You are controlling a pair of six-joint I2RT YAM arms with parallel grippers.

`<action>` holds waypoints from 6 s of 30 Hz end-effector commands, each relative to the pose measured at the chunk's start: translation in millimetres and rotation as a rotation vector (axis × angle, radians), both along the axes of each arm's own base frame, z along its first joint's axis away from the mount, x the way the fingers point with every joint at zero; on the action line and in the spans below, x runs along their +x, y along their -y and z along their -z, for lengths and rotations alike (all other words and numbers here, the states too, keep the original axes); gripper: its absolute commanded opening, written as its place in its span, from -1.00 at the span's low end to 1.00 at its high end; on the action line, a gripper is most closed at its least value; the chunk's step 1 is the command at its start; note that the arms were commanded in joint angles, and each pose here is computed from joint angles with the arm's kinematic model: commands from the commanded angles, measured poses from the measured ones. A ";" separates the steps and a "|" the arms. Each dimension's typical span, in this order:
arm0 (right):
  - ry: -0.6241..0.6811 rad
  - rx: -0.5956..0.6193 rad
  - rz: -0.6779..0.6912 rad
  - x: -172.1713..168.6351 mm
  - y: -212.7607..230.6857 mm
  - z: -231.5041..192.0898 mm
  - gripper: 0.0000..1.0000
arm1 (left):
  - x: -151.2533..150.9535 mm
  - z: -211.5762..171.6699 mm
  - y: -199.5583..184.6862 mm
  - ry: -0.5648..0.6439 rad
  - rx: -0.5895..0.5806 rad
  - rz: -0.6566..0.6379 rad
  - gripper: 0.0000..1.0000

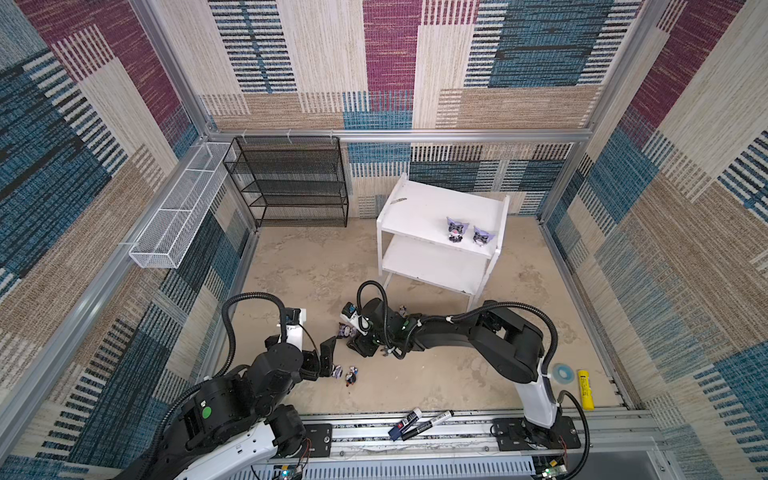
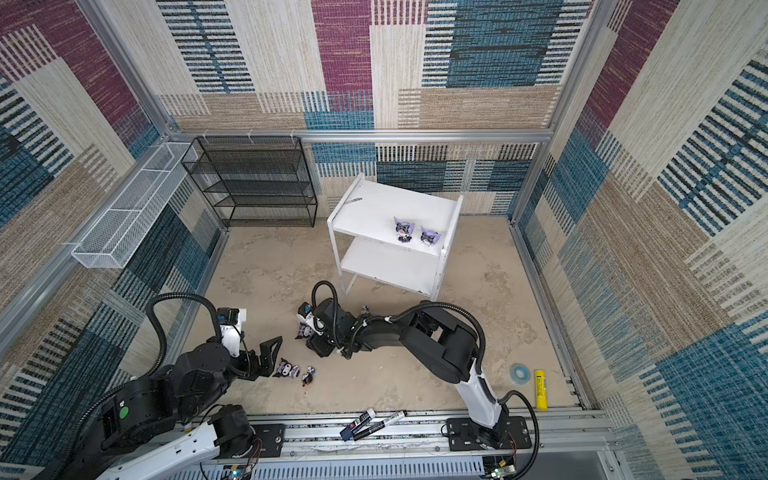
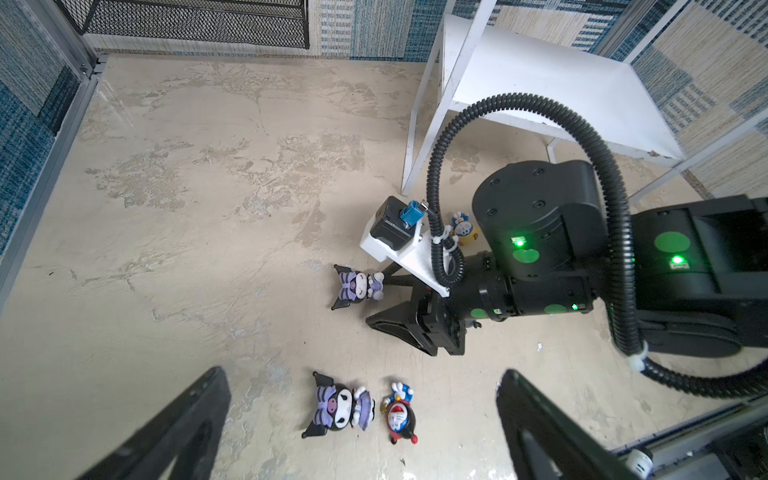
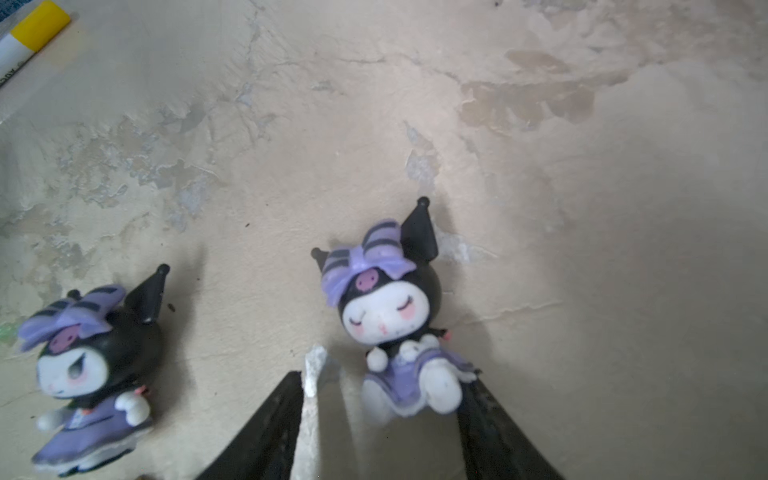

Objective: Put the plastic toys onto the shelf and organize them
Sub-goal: 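Lower the right gripper over the lying Kuromi figure with purple bow, then close the right gripper on the Kuromi and lift it, then raise the held Kuromi toward the left gripper while the left gripper lowers over it, then close the left gripper on the Kuromi's head while the right gripper opens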

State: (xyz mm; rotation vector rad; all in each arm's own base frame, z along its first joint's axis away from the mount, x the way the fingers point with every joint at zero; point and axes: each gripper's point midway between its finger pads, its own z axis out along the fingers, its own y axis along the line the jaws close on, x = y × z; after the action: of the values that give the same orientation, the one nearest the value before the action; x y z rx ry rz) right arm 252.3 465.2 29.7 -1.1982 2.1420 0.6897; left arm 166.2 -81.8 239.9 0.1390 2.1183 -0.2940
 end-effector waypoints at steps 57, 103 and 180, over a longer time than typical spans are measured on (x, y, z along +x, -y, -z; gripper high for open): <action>0.317 0.218 0.117 -7.5 14.7 -88.2 -0.41 | 7.4 9.6 18.5 -0.030 -0.009 0.016 0.97; 0.776 0.322 0.468 -59.9 70.0 -157.8 -0.45 | 31.7 7.8 101.9 -0.466 -0.412 -0.082 0.19; 0.482 0.322 0.286 -99.7 86.4 -141.3 0.91 | 63.6 -21.7 73.6 -0.148 -0.144 0.018 -0.83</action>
State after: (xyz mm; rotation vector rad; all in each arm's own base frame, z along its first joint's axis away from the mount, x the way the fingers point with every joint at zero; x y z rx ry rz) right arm 167.0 377.3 186.5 -0.6899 1.5993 0.4245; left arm 222.4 -159.9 245.9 -0.0496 2.3150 -0.5540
